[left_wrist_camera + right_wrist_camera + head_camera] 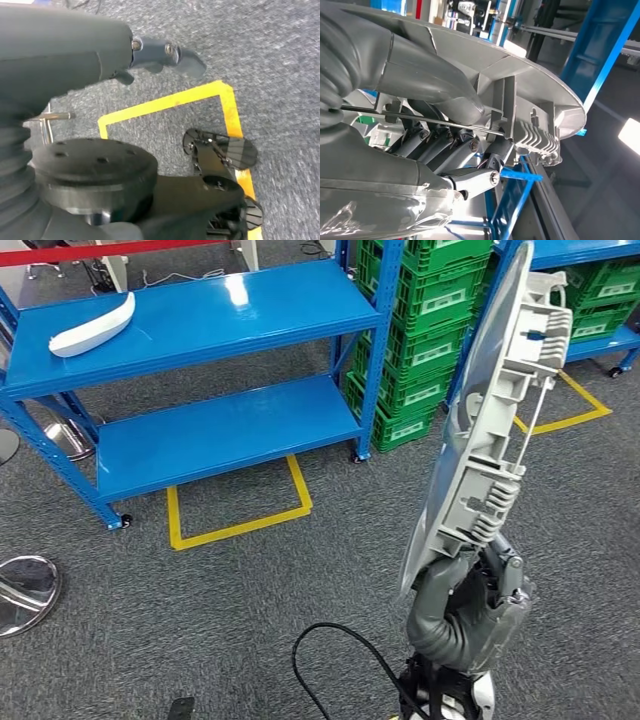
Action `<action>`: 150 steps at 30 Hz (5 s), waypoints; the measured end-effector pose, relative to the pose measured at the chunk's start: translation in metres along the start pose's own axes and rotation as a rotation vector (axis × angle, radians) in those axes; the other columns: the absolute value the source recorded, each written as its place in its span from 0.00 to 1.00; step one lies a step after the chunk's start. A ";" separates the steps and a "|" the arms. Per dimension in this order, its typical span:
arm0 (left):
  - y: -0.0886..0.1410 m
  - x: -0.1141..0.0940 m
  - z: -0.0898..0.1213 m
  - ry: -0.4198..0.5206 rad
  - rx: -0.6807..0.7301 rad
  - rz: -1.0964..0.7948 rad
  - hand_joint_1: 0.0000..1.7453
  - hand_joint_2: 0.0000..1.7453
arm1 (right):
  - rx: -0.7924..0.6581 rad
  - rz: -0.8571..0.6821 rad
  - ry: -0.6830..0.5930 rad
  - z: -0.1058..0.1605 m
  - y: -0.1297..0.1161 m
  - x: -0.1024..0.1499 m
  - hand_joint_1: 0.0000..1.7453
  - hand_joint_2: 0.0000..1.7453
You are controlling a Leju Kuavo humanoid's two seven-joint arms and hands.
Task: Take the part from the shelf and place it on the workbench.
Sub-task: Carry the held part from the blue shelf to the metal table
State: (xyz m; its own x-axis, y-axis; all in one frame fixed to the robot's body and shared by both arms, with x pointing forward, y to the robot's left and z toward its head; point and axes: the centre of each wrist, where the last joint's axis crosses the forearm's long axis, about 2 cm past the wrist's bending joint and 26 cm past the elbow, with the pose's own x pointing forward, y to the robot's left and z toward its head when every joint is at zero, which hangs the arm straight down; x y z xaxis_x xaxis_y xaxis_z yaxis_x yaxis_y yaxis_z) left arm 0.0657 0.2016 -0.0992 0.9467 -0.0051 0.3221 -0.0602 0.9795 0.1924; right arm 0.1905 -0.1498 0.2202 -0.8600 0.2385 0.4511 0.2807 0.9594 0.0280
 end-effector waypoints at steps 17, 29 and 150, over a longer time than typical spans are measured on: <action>-0.002 -0.002 0.001 0.010 -0.005 0.011 0.00 1.00 | 0.006 0.004 0.000 0.001 0.000 0.000 1.00 1.00; -0.003 -0.001 0.002 0.011 -0.007 0.012 0.00 1.00 | 0.019 0.018 -0.005 0.002 0.001 -0.001 1.00 1.00; -0.007 0.003 0.002 -0.026 -0.020 0.002 0.00 1.00 | 0.019 0.092 -0.049 0.010 -0.014 0.005 1.00 1.00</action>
State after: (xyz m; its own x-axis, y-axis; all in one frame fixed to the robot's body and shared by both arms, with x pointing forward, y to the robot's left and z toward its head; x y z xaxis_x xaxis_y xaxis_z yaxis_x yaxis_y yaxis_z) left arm 0.0687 0.1938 -0.0974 0.9382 -0.0082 0.3461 -0.0553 0.9833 0.1733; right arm 0.1776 -0.1607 0.2136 -0.8510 0.3323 0.4068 0.3519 0.9356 -0.0282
